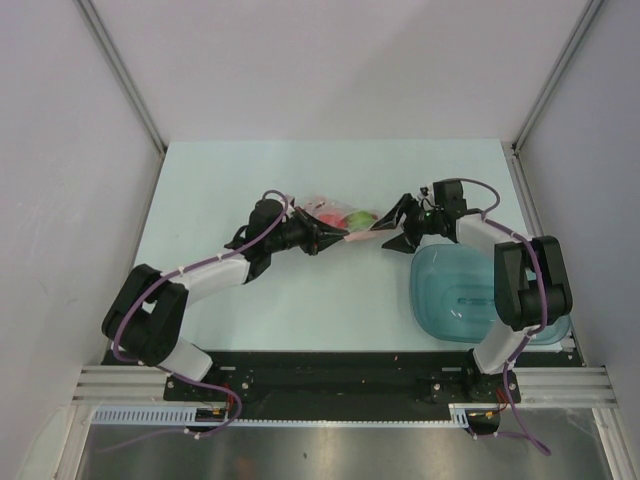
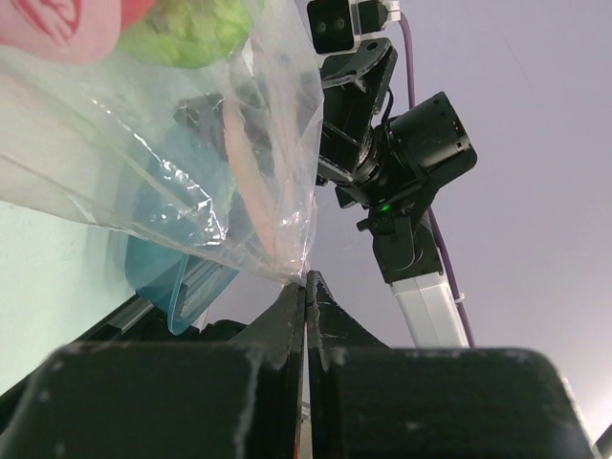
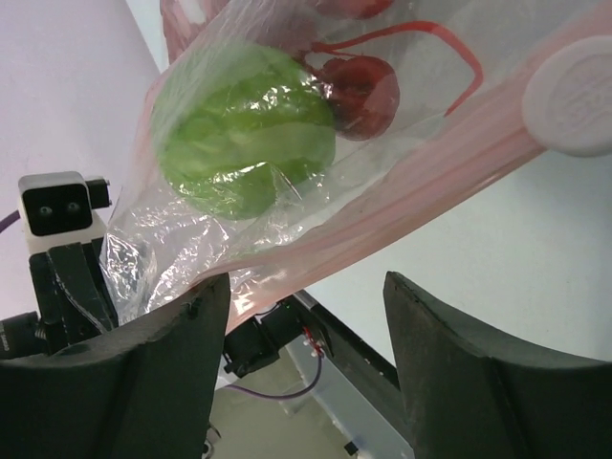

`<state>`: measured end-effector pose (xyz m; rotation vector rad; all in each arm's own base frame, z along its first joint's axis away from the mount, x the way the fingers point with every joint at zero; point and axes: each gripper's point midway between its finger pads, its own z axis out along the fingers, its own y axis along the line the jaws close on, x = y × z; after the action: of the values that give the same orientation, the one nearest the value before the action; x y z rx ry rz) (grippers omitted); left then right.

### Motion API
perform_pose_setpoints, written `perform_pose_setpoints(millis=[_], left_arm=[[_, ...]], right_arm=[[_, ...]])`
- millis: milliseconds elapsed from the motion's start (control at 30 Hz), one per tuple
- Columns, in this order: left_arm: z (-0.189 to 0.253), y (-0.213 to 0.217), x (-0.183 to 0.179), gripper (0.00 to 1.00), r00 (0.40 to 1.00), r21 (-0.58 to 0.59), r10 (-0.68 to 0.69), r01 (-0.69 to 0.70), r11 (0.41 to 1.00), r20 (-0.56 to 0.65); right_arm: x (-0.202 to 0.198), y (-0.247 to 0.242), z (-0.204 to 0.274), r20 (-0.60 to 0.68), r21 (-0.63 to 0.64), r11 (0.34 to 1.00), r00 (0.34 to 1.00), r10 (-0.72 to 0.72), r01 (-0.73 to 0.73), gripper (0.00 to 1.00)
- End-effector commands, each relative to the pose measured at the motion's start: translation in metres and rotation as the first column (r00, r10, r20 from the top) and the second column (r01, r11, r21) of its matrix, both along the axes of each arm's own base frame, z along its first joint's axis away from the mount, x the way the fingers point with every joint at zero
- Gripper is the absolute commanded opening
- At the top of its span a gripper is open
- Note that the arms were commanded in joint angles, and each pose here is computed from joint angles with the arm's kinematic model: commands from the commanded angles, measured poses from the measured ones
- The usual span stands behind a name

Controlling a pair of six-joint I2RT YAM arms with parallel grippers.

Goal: Open the zip-top bag and remove the fake food

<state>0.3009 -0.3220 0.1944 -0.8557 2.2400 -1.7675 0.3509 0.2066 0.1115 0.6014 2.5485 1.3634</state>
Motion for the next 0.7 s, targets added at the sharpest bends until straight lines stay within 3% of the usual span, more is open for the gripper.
perform_pose_setpoints(millis=[0, 200, 267, 433, 500, 600, 667], left_arm=[[0.026, -0.004, -0.006, 0.0, 0.998, -0.053, -0.012, 0.016, 0.998, 0.061], [0.027, -0.008, -0.011, 0.0, 0.998, -0.057, -0.031, 0.035, 0.998, 0.06], [0.027, -0.009, -0.014, 0.0, 0.998, -0.053, -0.037, 0.04, 0.998, 0.058], [0.024, -0.008, -0.022, 0.0, 0.997, -0.046, -0.055, 0.058, 0.997, 0.062], [0.018, -0.005, -0.026, 0.0, 0.997, -0.038, -0.055, 0.057, 0.998, 0.047], [0.017, -0.003, -0.031, 0.0, 0.998, -0.047, -0.055, 0.057, 0.997, 0.042], [0.015, -0.001, -0.034, 0.0, 0.997, -0.033, -0.067, 0.069, 0.997, 0.043]], right_arm=[[0.013, 0.001, 0.019, 0.059, 0.022, 0.999, 0.998, -0.032, 0.031, 0.69], [0.019, -0.009, 0.016, 0.016, 0.069, 0.989, 0.991, -0.135, 0.133, 0.64], [0.029, -0.008, 0.017, 0.044, 0.078, 0.986, 0.988, -0.15, 0.146, 0.56], [0.044, -0.005, 0.031, 0.122, 0.074, 0.985, 0.979, -0.162, 0.153, 0.22], [0.051, -0.006, 0.037, 0.163, 0.077, 0.984, 0.972, -0.169, 0.158, 0.17], [0.057, -0.003, 0.04, 0.181, 0.058, 0.988, 0.972, -0.149, 0.141, 0.01], [0.059, -0.002, 0.047, 0.211, 0.05, 0.992, 0.969, -0.128, 0.12, 0.0]])
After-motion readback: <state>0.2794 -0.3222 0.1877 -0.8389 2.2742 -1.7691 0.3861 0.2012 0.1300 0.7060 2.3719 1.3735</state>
